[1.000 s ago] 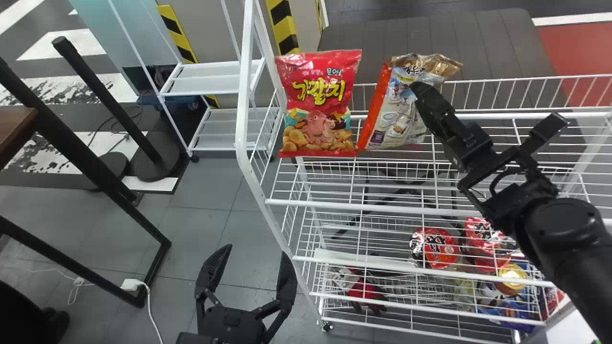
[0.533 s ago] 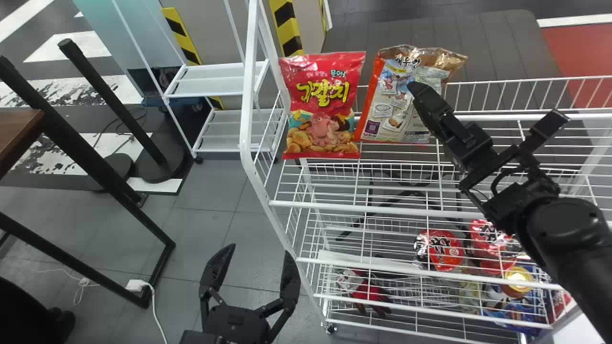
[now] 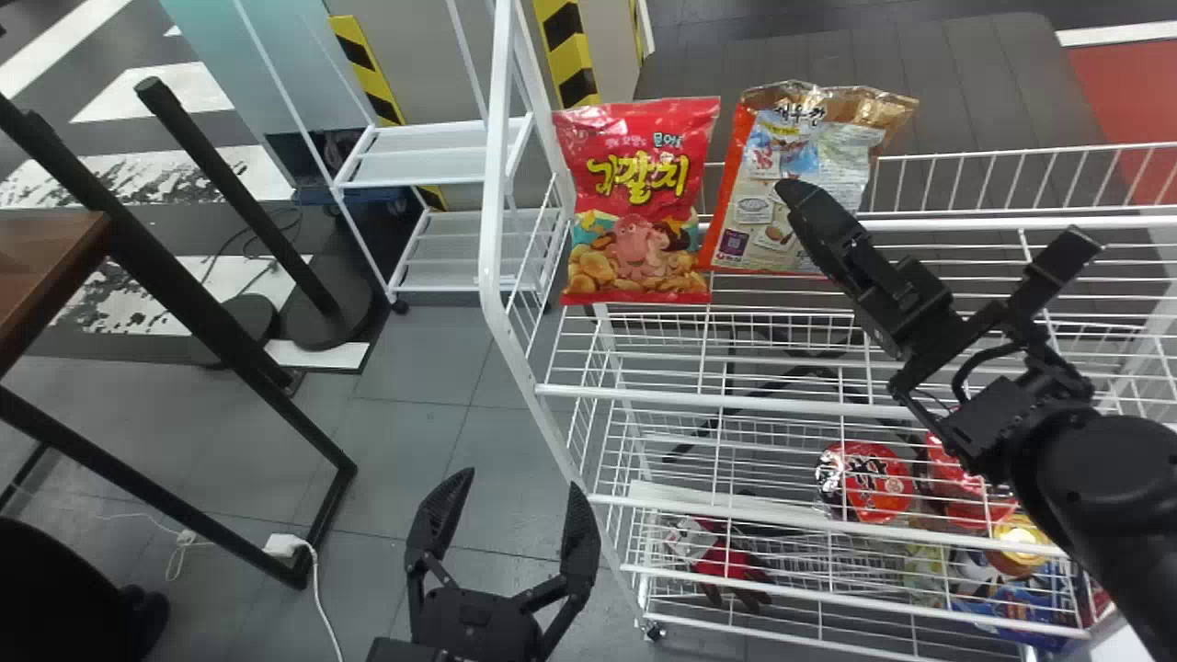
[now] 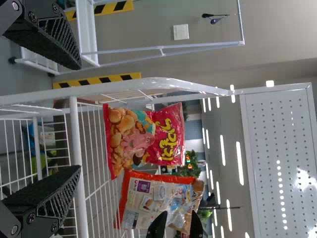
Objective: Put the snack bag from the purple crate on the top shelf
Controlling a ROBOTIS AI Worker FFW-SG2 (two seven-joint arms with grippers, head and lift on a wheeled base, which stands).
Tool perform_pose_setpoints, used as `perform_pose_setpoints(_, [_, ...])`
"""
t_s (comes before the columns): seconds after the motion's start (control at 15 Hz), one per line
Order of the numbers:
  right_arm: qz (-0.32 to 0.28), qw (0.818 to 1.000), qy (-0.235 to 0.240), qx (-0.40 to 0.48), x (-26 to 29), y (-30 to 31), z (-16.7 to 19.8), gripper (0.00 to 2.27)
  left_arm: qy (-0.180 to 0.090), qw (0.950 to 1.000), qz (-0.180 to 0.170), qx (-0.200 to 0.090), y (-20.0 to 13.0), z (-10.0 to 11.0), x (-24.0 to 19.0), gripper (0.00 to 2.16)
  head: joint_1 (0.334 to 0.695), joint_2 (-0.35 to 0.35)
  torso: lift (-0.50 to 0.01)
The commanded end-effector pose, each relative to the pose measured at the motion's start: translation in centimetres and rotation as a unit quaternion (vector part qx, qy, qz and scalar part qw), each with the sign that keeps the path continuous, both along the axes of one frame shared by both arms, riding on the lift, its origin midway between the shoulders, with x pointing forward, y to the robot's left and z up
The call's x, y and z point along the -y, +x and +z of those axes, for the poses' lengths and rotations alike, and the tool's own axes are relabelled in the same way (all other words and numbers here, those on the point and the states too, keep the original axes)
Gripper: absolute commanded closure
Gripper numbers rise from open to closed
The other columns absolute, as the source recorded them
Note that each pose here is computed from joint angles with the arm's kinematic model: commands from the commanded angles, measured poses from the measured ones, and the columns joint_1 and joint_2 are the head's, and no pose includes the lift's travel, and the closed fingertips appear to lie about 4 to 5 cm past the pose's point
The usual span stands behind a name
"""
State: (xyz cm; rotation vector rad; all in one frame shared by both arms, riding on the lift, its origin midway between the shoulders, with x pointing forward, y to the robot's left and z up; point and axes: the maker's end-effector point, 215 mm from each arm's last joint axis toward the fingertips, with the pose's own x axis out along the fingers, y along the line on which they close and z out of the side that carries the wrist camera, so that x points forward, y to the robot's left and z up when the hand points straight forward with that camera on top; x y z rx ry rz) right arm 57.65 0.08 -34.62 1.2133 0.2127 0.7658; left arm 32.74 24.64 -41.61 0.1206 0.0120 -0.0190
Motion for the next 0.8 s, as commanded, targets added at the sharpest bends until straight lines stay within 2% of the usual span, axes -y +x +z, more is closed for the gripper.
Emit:
perform_pose_setpoints(0.0, [0.006, 0.999, -0.05, 0.022, -2.3, -3.1, 1.1, 0.39, -0.002, 1.0, -0.002, 0.003, -0.2, 0.5, 0.2, 0.1, 0.695, 0.294, 0.0])
perform_pose_setpoints(0.13, [-0.036, 0.982, -0.173, 0.067, -3.0, -6.2, 2.0, 0.33, -0.003, 0.9999, -0.001, 0.012, -0.4, 1.0, 0.1, 0.1, 0.695, 0.32, 0.0])
perform_pose_setpoints(0.27, [-0.101, 0.963, -0.227, 0.104, -1.3, -8.0, 4.6, 0.29, -0.004, 0.9999, -0.003, 0.013, -0.4, 1.3, 0.3, 0.1, 0.695, 0.341, 0.0])
perform_pose_setpoints(0.4, [-0.15, 0.933, -0.295, 0.141, 2.5, -10.7, 5.9, 0.29, -0.007, 0.9998, -0.005, 0.021, -0.6, 1.9, 0.4, 0.1, 0.695, 0.335, 0.0])
perform_pose_setpoints(0.53, [-0.197, 0.902, -0.359, 0.134, 9.6, -12.7, 4.2, 0.2, -0.01, 0.9996, -0.006, 0.025, -0.9, 2.3, 0.6, 0.1, 0.695, 0.311, 0.0])
perform_pose_setpoints(0.6, [-0.205, 0.896, -0.374, 0.12, 12.4, -13.8, 2.8, 0.16, -0.011, 0.9996, -0.006, 0.026, -1.0, 2.4, 0.6, 0.1, 0.695, 0.293, 0.0])
perform_pose_setpoints(0.73, [-0.225, 0.88, -0.409, 0.085, 18.1, -16.7, -1.0, 0.13, -0.012, 0.9995, -0.004, 0.028, -1.0, 2.5, 0.5, 0.1, 0.695, 0.199, 0.0])
